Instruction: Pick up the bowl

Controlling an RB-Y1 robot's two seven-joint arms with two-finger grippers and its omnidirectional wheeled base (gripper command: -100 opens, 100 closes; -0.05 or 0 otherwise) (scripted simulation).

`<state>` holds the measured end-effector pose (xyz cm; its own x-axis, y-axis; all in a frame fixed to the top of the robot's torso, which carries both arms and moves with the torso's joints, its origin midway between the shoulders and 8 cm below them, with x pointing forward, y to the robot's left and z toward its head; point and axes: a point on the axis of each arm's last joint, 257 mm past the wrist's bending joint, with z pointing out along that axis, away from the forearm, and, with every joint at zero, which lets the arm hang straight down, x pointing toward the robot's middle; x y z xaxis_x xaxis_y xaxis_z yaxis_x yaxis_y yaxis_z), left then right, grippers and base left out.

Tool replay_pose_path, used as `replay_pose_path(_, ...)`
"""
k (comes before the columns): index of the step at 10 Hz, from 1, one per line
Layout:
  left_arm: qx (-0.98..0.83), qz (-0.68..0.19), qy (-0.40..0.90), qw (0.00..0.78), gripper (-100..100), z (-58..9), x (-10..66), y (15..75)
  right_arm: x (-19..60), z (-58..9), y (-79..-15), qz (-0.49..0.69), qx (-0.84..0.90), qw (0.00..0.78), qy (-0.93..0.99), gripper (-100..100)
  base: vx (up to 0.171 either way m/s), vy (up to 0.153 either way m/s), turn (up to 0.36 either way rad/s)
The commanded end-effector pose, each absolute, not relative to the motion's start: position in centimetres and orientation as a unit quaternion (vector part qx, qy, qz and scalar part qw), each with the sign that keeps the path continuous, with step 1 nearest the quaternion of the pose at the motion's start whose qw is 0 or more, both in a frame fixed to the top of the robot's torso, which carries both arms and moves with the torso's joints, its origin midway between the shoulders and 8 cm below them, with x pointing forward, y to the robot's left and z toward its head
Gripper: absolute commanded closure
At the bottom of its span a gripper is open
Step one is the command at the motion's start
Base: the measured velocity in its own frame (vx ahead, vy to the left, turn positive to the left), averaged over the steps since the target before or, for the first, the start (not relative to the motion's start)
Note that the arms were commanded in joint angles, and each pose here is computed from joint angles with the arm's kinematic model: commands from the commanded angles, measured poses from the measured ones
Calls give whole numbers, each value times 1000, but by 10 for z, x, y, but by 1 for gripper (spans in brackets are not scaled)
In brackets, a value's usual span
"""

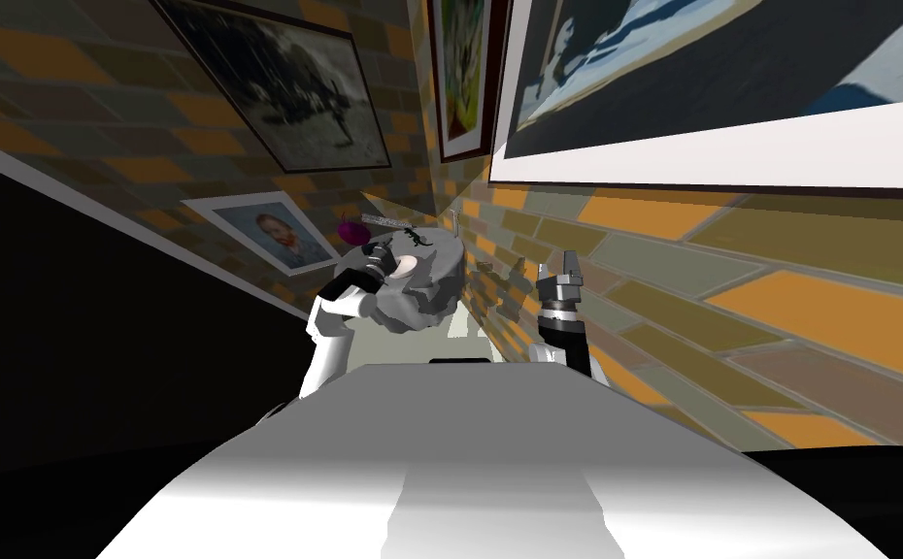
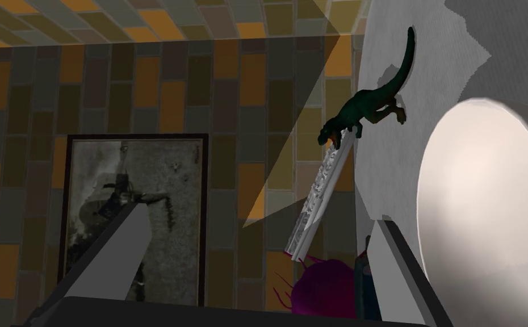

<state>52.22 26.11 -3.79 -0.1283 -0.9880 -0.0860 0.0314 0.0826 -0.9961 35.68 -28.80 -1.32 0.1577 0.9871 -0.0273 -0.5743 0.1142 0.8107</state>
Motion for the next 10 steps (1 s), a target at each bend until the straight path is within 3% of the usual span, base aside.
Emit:
replay_pose_path(1, -446, -511, 557, 480, -100, -41, 528, 259, 357, -13, -288, 573, 339, 681, 305, 0, -7, -4, -33)
replay_pose_path(10, -489, -463, 609, 419, -100, -74, 539, 259, 357, -13, -288, 573, 339, 681, 305, 0, -6, -2, -20)
